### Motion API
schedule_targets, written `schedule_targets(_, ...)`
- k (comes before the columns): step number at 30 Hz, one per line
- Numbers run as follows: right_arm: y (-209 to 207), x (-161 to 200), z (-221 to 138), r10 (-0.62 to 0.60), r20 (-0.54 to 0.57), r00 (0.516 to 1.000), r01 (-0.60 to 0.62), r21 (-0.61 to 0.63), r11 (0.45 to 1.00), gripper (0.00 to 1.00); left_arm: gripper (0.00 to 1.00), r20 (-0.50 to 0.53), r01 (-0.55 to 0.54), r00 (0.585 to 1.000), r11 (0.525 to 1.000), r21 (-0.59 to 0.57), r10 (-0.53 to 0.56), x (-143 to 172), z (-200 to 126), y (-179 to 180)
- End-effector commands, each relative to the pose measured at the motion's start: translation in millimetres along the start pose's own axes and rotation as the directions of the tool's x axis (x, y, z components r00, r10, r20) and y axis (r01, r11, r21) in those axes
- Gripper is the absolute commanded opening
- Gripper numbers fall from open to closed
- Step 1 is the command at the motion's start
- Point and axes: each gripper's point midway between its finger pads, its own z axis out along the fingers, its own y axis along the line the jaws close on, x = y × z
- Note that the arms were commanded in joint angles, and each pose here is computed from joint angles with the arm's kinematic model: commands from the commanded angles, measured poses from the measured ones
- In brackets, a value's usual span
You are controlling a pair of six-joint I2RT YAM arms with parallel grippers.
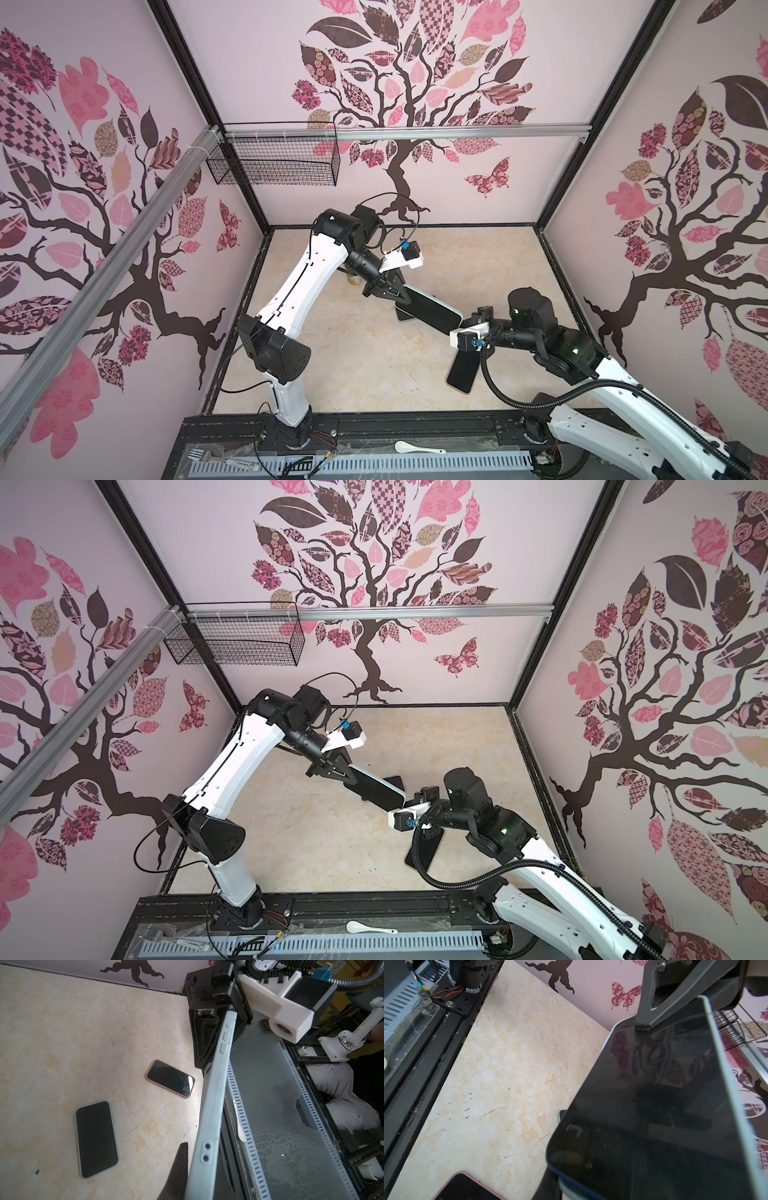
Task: Take the phone out of the phone case
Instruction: Remove the phone case from the phone.
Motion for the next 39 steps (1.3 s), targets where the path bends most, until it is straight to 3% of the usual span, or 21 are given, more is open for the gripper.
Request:
schedule_targets(1,-44.8,-99.3,-33.2,-0.292,0.324,0.900,0.222,0.237,0.946,0.00,0.00,-0.063,0.196,0.980,0.974,0.111,-0.190,13.0,18.7,-15.3)
schedule_targets(6,-37.1,-98.3,-35.5,-0.223,0.343,0.912,0.166,0.188,0.968,0.01,0.00,0.000,0.141,0.990,0.985,0.098,-0.142,1.6,6.3,-19.0)
schedule_targets(9,-27.3,-93.0,-33.5,-0.167,0.342,0.925,0.129,0.131,0.983,0.23,0.00,0.116,0.081,0.989,0.994,0.073,-0.089,-16.5,-17.0,-24.3)
schedule_targets(13,-31.0,-83.7,-35.2,-0.067,0.342,0.937,0.006,0.177,0.984,0.36,0.00,0.194,0.017,0.981,1.000,-0.017,-0.013,-30.1,-40.9,-32.4)
schedule_targets(17,-45.4,-62.0,-35.2,0.113,0.305,0.946,-0.195,0.255,0.947,0.42,0.00,0.249,0.003,0.968,0.990,-0.143,0.033,-32.4,-56.6,-31.5)
schedule_targets(21,-54.5,-42.8,-32.8,0.253,0.320,0.913,-0.354,0.315,0.881,0.43,0.00,0.332,0.008,0.938,0.955,-0.296,0.095,-34.5,-74.3,-24.5)
schedule_targets(26,-64.8,-42.1,-34.8,0.366,0.405,0.838,-0.503,0.311,0.807,0.40,0.00,0.461,0.056,0.874,0.910,-0.412,0.155,-42.9,-93.4,-21.6)
schedule_targets(33,-83.5,-76.7,-57.2,0.413,0.657,0.631,-0.665,0.183,0.724,0.41,0.00,0.614,0.089,0.758,0.897,-0.433,0.221,-55.4,-103.3,-30.7)
schedule_targets(36,-89.9,-85.0,-66.4,0.374,0.730,0.572,-0.681,0.169,0.712,0.41,0.00,0.620,0.047,0.740,0.900,-0.434,0.260,-59.3,-100.1,-42.3)
schedule_targets(39,-94.9,-87.3,-65.4,0.372,0.735,0.566,-0.684,0.168,0.710,0.41,0.00,0.610,0.001,0.741,0.909,-0.418,0.280,-59.4,-93.4,-52.3)
